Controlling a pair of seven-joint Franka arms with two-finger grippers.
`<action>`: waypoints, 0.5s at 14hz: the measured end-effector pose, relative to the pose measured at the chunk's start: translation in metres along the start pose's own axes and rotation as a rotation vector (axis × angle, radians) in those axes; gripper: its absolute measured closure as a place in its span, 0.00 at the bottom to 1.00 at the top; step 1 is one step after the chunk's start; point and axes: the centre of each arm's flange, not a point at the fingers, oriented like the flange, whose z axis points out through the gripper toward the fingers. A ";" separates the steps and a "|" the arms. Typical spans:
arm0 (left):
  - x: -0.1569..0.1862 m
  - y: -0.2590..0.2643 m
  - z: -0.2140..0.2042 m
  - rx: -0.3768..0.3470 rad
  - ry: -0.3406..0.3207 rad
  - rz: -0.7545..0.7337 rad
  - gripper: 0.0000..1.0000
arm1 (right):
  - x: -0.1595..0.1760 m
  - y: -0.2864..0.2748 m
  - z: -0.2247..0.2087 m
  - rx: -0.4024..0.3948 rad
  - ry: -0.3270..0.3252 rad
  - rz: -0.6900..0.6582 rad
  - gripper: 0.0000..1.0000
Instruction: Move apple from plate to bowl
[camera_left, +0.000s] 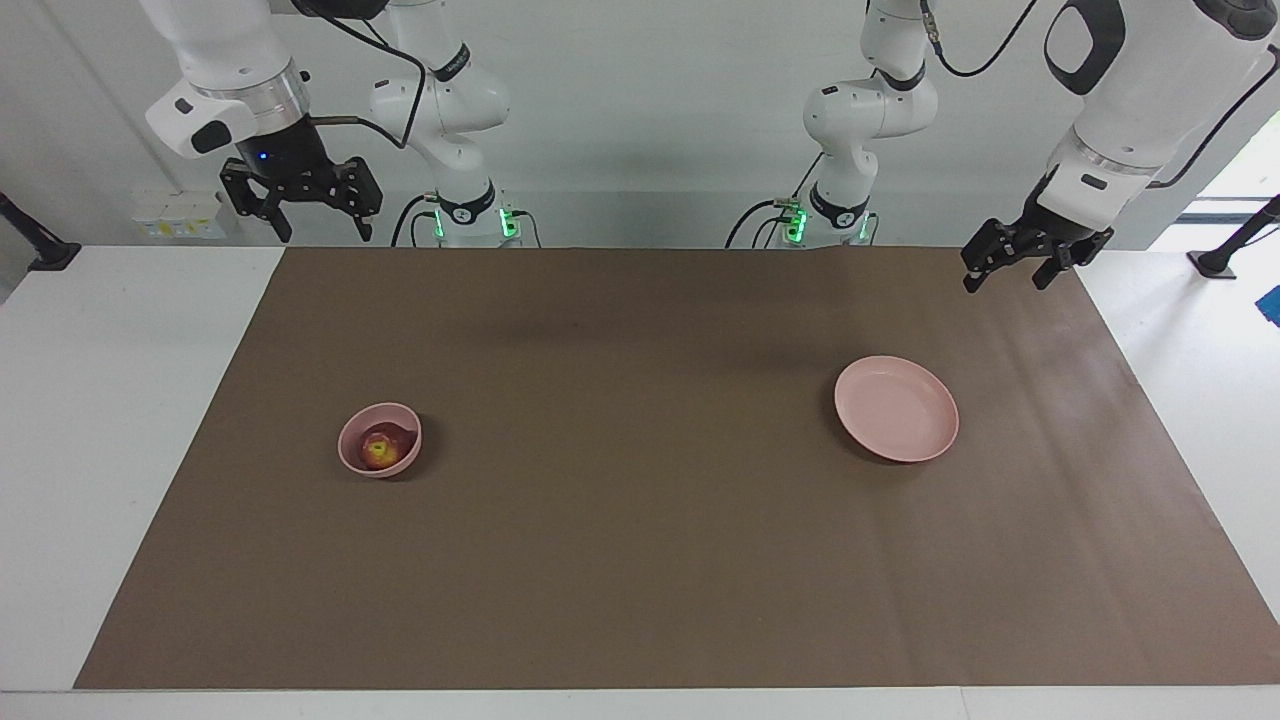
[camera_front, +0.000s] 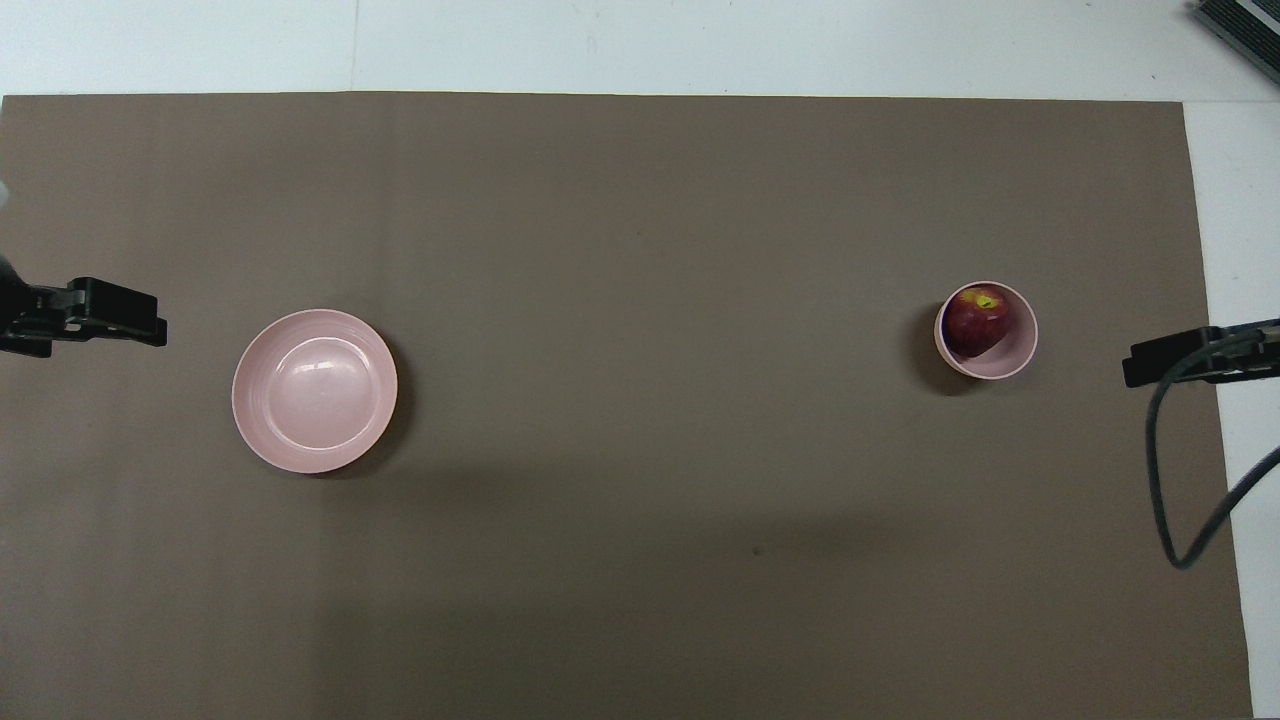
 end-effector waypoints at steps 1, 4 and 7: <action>-0.001 0.000 -0.004 -0.001 0.009 0.004 0.00 | 0.000 0.000 0.000 0.000 -0.001 0.000 0.00; -0.003 0.004 -0.020 -0.007 0.040 0.013 0.00 | -0.001 0.000 0.000 0.000 -0.001 0.000 0.00; -0.004 0.000 -0.026 -0.008 0.053 0.042 0.00 | -0.001 0.002 0.000 0.000 0.000 0.003 0.00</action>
